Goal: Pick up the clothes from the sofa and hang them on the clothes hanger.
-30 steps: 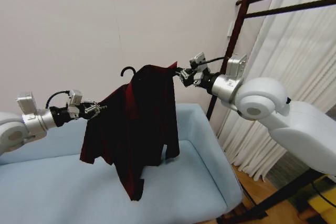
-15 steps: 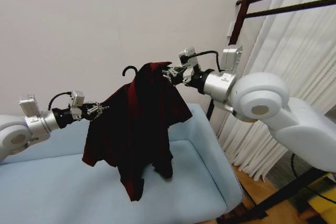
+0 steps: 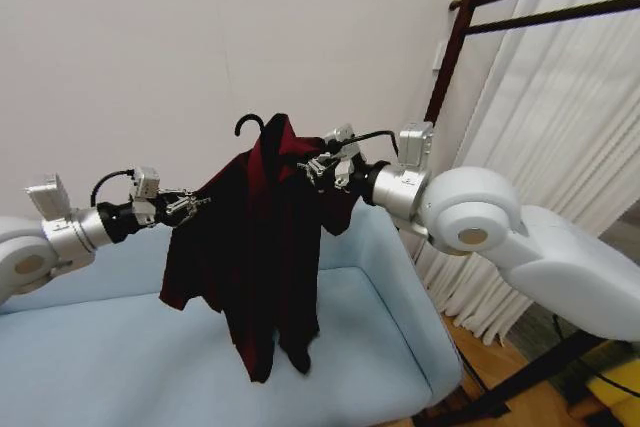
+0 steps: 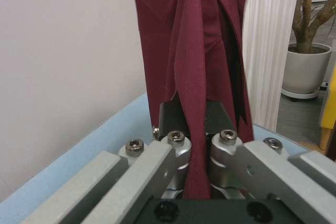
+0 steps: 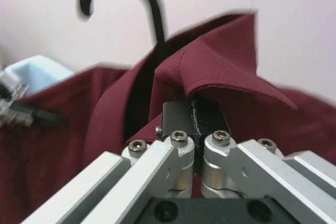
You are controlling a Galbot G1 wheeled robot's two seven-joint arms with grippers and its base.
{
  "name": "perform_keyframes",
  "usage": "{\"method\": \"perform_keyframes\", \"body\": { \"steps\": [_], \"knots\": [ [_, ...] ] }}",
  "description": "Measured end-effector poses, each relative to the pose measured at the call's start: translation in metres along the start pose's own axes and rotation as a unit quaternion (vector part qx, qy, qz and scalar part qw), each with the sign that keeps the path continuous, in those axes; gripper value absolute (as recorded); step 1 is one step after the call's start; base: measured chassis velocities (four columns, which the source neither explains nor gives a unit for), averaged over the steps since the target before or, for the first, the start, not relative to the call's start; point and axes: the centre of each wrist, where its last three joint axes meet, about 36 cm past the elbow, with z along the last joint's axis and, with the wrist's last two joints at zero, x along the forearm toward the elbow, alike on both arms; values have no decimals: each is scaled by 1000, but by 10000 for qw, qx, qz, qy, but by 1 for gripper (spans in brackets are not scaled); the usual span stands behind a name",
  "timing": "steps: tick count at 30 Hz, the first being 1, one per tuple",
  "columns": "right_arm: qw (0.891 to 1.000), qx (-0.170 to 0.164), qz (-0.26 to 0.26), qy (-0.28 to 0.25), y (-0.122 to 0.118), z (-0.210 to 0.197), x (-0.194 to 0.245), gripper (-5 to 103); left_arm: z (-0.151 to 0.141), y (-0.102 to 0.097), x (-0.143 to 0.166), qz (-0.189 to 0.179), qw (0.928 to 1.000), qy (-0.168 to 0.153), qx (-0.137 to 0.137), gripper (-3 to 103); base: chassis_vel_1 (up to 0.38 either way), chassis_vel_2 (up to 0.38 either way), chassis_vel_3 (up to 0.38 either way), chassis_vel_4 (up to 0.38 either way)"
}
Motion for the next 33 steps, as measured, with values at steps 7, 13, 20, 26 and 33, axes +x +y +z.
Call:
{"method": "perform_keyframes", "body": {
  "steps": [7,13,20,26,33],
  "knots": [
    [9999,81,-109,-8,-1,-3,2,0,2,5,2,-38,10000,-30,17,2,0,0,0,0],
    [9990,151,-333,276,11,21,4,0,-1,9,4,-56,10000,-52,2,2,0,0,0,0],
    [9991,166,-305,253,9,24,-14,0,1,9,4,67,9999,-81,28,2,0,0,0,0],
    [9995,240,-219,8,1,4,-17,0,3,10,5,157,9998,-78,46,2,0,0,0,0],
    [9991,307,-285,-97,4,-5,-14,0,7,9,4,172,9998,-64,81,2,0,0,0,0]
  ]
}}
